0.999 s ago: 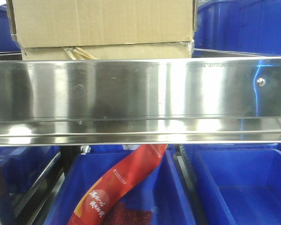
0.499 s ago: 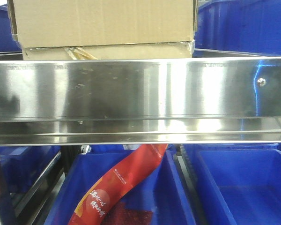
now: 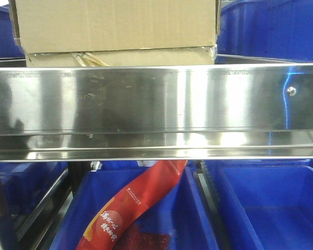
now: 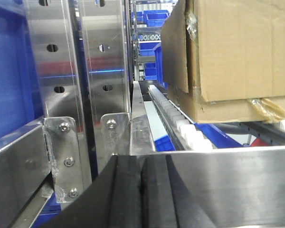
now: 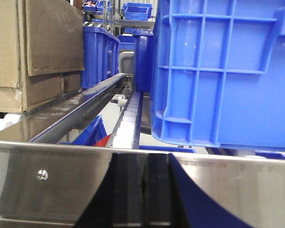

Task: Stack two boxes on right shelf middle

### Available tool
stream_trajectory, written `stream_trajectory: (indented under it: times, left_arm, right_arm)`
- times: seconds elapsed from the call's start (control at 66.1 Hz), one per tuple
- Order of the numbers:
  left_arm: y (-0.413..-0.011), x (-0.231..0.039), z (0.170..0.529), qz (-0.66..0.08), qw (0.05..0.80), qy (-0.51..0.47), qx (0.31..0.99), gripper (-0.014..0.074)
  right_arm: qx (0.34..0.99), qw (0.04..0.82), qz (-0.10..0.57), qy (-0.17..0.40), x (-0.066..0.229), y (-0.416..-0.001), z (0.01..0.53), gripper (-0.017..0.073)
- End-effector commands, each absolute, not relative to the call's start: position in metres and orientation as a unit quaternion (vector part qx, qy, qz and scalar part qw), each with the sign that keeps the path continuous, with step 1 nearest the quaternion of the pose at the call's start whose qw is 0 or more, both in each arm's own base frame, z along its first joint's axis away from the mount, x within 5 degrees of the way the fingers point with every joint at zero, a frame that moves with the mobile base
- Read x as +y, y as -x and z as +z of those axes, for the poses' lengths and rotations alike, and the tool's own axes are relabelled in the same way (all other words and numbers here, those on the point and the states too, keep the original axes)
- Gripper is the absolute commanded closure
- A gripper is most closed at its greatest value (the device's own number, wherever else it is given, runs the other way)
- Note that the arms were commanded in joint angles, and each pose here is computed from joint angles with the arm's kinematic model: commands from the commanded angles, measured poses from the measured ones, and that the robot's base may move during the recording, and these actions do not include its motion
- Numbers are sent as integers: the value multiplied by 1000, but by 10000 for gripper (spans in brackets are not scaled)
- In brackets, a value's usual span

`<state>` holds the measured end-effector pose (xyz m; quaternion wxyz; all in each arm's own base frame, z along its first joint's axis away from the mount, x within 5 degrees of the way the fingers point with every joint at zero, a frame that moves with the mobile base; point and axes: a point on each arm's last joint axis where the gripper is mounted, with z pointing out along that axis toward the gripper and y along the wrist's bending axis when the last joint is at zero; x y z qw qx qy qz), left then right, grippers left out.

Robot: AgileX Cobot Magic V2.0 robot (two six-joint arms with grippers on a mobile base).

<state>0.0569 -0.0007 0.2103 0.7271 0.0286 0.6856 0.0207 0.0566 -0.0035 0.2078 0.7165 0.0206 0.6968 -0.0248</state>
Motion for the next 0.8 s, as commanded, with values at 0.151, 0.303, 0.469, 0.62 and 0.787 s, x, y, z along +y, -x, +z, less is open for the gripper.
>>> stream_trajectory:
  times: [0.151,0.303,0.469,0.62,0.787]
  left_arm:
    - [-56,-1,213,17,737,-27,675,705]
    - [-56,-1,213,17,737,-27,675,705]
    - [-56,-1,213,17,737,-27,675,705]
    - [-56,-1,213,17,737,-27,675,705]
    - [-56,-1,213,17,737,-27,675,705]
  right_arm:
    - [689,724,-30,-21,-4,-56,210,728]
    - [689,724,-30,-21,-4,-56,210,728]
    - [689,724,-30,-21,-4,-56,210,728]
    - [689,724,-30,-21,-4,-56,210,728]
    - [689,724,-30,-21,-4,-56,210,728]
